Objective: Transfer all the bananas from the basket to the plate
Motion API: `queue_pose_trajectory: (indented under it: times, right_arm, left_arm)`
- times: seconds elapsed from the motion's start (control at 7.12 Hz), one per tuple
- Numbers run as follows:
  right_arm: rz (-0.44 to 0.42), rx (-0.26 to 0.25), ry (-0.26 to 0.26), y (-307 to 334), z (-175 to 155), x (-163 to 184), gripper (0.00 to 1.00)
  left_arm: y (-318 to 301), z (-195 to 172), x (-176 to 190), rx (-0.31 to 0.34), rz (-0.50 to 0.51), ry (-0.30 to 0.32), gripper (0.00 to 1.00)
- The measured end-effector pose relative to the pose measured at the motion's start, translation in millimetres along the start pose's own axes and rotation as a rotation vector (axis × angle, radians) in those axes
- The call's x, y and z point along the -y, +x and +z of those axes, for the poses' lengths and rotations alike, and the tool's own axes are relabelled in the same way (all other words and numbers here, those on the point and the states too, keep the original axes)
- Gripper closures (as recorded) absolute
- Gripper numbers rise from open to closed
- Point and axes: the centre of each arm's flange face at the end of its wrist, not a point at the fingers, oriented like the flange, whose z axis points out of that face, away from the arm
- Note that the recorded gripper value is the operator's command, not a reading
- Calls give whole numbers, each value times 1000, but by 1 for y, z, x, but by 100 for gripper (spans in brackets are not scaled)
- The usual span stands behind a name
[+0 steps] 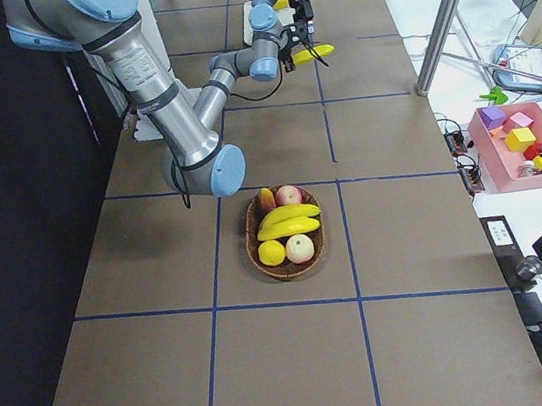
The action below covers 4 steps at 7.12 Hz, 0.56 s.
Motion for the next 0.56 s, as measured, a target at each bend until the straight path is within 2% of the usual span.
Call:
queue_pose_trajectory:
  times: [0.14,0.28,0.42,0.56]
  right_arm:
    - [0,4,-5,-14,1,0,98]
    - [-1,7,-9,-21,1,-1,98]
    - [-2,9,-12,-24,0,-3,97]
    - [-3,12,-13,-25,0,-4,97]
  left_arm:
    - [13,16,-18,-22,-3,4,0]
    - [21,25,-28,-35,-3,5,14]
    - [24,30,-33,-40,-3,6,67]
    - [25,32,-35,-42,-8,6,96]
